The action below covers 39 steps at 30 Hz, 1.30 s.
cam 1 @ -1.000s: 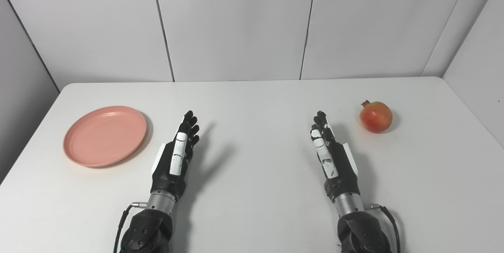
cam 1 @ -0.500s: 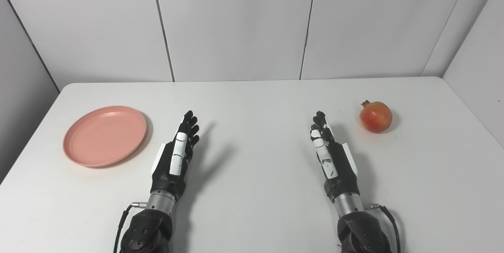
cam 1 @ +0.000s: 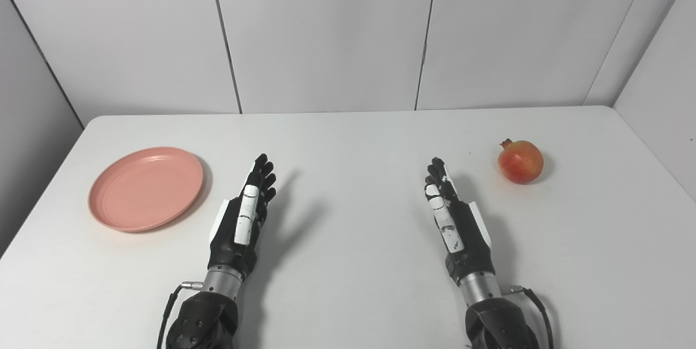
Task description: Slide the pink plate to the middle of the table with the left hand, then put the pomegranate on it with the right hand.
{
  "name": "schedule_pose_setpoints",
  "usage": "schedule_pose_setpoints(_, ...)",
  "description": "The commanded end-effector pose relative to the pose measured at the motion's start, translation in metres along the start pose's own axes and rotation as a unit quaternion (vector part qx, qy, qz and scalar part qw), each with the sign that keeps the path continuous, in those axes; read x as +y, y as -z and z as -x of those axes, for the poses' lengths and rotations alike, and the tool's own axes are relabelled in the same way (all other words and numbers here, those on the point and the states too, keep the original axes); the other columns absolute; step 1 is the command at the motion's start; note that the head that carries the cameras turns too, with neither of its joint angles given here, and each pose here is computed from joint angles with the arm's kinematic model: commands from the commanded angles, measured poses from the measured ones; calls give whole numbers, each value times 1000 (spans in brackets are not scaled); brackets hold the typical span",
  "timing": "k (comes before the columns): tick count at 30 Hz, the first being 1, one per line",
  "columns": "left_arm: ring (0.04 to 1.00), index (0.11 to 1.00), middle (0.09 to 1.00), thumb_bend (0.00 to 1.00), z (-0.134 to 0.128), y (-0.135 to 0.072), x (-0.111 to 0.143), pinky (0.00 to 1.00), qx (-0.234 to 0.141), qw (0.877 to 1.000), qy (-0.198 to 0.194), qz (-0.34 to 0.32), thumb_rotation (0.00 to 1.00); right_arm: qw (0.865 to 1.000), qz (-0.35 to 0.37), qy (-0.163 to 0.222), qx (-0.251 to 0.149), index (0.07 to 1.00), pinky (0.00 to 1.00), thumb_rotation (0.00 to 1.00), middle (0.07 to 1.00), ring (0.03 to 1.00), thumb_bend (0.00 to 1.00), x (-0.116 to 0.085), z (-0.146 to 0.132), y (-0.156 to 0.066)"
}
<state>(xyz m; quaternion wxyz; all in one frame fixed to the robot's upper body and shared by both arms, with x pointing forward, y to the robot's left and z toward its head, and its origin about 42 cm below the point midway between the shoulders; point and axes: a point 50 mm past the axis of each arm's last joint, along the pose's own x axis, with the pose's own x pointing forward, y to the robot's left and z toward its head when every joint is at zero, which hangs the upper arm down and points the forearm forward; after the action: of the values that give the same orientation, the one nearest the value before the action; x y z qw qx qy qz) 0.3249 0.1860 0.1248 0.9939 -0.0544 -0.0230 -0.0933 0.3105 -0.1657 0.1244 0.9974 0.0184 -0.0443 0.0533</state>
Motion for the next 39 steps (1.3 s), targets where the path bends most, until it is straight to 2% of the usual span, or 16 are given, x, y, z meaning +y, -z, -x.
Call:
schedule_pose_setpoints(1,1000,1000,1000,675,-9,-17,-2,1000,-31,999,4,-9,1000,999,3,-12,-30,1000,1000,902,1000,1000,752,2,-9,-16)
schedule_pose_setpoints(17,1000,1000,1000,711,-11,-18,-2,1000,-36,999,13,-6,1000,999,-1,-12,-32,1000,1000,893,1000,1000,746,0,-11,-17)
schedule_pose_setpoints(32,1000,1000,1000,700,-15,-17,-2,1000,-37,999,12,-12,1000,999,-1,-1,-35,1000,1000,887,1000,1000,718,0,-14,-18)
schedule_pose_setpoints(39,1000,1000,1000,698,-12,-18,-2,1000,-36,999,15,-15,1000,999,-1,-9,-36,1000,1000,890,1000,1000,712,1,-12,-19)
